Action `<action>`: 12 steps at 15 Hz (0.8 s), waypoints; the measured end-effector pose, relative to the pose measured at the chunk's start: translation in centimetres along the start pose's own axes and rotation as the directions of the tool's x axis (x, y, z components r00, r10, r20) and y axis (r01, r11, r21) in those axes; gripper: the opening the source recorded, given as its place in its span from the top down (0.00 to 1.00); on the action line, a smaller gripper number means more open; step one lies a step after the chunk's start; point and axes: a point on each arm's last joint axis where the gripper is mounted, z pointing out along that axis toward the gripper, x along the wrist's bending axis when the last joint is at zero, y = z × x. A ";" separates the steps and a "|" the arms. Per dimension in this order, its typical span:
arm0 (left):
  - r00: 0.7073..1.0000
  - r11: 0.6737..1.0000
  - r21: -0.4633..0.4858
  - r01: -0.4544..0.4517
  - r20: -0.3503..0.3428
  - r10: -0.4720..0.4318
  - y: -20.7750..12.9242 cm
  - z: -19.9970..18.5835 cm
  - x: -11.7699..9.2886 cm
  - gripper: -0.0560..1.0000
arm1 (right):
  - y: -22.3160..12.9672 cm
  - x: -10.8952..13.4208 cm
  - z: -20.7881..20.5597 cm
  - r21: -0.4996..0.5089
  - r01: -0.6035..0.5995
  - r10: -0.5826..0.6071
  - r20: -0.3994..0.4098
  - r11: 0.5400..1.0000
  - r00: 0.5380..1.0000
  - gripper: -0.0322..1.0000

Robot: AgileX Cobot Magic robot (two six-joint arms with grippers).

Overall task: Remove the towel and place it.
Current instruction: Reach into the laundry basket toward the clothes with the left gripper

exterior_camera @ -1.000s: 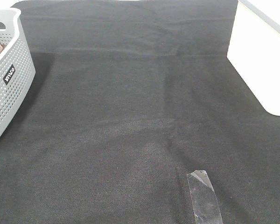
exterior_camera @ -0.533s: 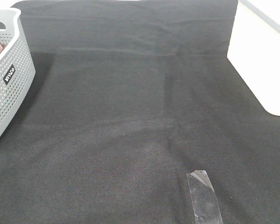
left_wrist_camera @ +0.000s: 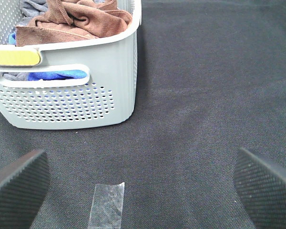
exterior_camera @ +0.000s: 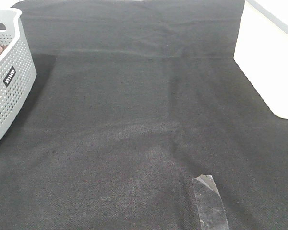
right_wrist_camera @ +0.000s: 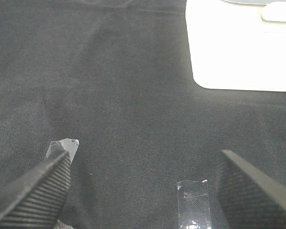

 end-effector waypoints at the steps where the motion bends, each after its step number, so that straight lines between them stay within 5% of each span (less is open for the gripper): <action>1: 1.000 1.000 0.000 0.000 0.000 0.000 0.0 0.0 0.0 0.01 | 0.0 0.0 0.0 0.000 0.000 0.000 0.000 1.000 1.000 0.23; 12: 1.000 1.000 0.000 0.000 0.000 0.000 0.0 0.0 0.0 0.01 | 0.0 0.0 0.0 0.000 0.000 0.000 0.000 1.000 1.000 0.23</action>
